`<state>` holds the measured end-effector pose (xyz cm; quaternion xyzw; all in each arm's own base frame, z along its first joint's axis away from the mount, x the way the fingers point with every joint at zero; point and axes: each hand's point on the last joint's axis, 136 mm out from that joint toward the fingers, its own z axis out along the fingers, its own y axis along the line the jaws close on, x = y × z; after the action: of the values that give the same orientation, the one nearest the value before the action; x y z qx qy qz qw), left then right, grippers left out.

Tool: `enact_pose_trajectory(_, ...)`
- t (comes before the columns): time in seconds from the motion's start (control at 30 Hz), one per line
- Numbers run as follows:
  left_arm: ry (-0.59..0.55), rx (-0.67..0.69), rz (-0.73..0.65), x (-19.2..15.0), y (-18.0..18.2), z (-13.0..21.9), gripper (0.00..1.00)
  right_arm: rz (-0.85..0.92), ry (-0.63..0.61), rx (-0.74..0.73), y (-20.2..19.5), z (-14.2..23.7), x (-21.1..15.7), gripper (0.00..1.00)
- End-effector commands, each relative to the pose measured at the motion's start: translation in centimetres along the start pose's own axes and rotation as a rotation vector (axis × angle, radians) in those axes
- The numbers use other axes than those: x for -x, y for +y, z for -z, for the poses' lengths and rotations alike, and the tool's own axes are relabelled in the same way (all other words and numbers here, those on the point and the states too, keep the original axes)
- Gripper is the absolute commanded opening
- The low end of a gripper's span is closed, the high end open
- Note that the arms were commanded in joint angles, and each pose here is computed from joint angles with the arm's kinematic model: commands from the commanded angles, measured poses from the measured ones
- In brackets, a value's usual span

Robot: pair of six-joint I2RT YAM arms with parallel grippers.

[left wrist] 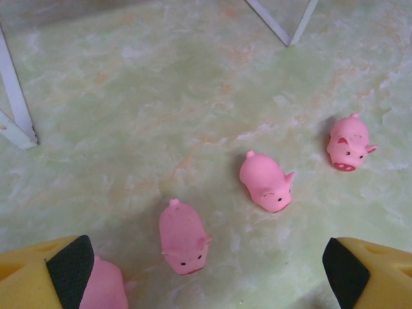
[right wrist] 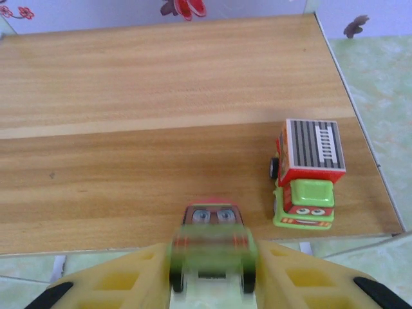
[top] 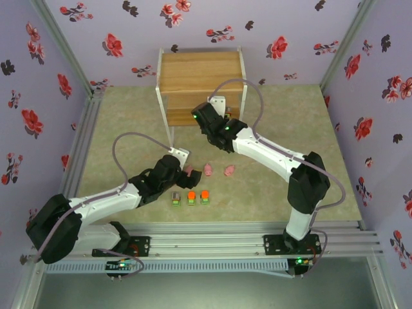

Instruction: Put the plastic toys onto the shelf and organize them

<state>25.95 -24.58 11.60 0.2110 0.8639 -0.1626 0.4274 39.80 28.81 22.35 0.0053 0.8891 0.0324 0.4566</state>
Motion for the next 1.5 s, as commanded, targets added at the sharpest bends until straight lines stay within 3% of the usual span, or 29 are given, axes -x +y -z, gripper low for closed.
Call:
enact_pose_trajectory(0.0, -0.03, 0.0, 0.012, 1.5, 0.1, 0.1, 0.96, 0.011, -0.041, -0.01, 0.3, -0.9, 1.1, 0.13)
enact_pose_trajectory(0.3, -0.035, 0.004, 0.018, 1.5, 0.3, 0.2, 0.96, 0.029, -0.03, -0.039, 0.0, -2.6, 1.0, 0.1)
enact_pose_trajectory(1.47, -0.033, 0.005, 0.021, 1.5, 0.3, 0.1, 0.96, -0.045, -0.154, -0.025, -1.1, -1.3, 3.8, 0.1)
